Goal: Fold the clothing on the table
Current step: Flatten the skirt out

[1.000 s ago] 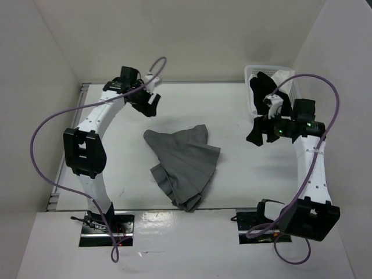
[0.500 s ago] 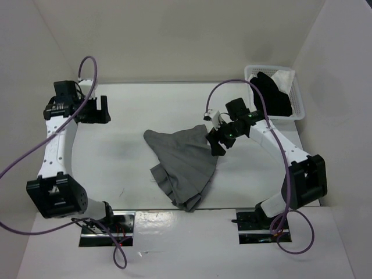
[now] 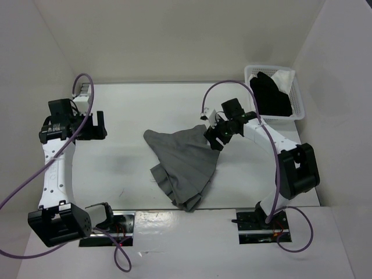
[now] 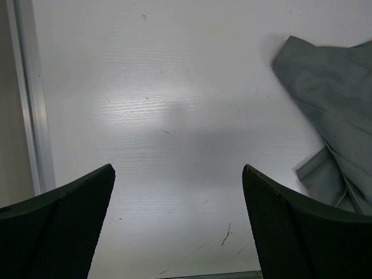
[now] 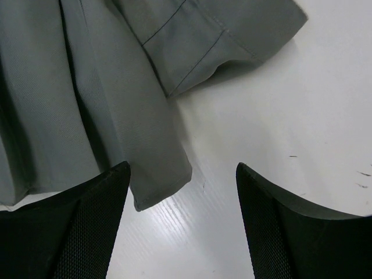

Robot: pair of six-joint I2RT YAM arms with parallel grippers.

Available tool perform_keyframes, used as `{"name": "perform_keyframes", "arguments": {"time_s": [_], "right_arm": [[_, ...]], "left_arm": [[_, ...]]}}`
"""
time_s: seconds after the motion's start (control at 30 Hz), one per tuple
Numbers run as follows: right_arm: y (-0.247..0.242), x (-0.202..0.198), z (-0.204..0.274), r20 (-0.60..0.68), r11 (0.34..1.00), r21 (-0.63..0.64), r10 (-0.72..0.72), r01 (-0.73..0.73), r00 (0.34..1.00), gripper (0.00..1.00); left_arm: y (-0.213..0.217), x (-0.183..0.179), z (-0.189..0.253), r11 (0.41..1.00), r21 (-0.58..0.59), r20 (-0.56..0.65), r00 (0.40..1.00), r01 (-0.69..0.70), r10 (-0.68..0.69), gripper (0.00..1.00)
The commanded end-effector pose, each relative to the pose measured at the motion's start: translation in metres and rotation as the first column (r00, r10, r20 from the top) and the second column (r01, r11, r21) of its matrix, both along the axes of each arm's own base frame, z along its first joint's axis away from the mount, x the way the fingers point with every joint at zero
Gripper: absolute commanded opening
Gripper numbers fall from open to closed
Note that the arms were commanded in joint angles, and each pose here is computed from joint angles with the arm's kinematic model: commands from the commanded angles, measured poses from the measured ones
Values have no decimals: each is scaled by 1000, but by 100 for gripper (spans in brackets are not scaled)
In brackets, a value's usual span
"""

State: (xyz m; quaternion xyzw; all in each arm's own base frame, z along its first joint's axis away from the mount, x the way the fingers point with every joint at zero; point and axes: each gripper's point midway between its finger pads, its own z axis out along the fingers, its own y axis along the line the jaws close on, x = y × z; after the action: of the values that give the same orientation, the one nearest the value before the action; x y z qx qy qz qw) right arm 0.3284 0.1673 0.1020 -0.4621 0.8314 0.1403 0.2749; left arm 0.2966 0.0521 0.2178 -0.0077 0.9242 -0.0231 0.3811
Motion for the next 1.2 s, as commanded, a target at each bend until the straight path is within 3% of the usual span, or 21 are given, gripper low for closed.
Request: {"name": "perform_keyframes", "arguments": {"time_s": [0.0, 0.4, 0.47, 0.7, 0.8, 0.83, 0.9, 1.03, 1.17], "right_arm": [[4, -8, -5, -14, 997, 6, 72, -72, 997, 78], [12, -29, -10, -65, 991, 16, 131, -130, 989, 78], [15, -31, -13, -70, 989, 11, 149, -148, 986, 74], [27, -46, -44, -164, 978, -17, 200, -206, 966, 42], [29, -51, -49, -186, 976, -22, 209, -217, 960, 23], [31, -50, -51, -188, 974, -32, 215, -224, 958, 12], [30, -46, -54, -185, 977, -45, 196, -207, 963, 4], [18, -18, -46, -74, 989, -96, 110, -116, 991, 0], [-26, 26, -31, -3, 993, -113, -33, 33, 999, 0]], "left_arm": [[1, -5, 0, 1000, 6, 5, 1000, -5, 5, 96], [-3, -8, -4, 1000, -7, -8, 1000, 15, -16, 96], [-3, -9, -7, 1000, -10, -17, 1000, 15, -16, 97], [-2, -13, -13, 1000, 0, -29, 999, 16, -16, 97], [-1, -15, -14, 1000, 6, -31, 999, 10, -10, 97], [-2, -17, -15, 1000, 4, -40, 999, 10, -10, 97], [0, -18, -13, 1000, 14, -33, 999, 3, -2, 97], [0, -19, -11, 1000, 23, -24, 1000, 9, -9, 97], [2, -19, -11, 1000, 30, -26, 1000, 3, -2, 97]]}}
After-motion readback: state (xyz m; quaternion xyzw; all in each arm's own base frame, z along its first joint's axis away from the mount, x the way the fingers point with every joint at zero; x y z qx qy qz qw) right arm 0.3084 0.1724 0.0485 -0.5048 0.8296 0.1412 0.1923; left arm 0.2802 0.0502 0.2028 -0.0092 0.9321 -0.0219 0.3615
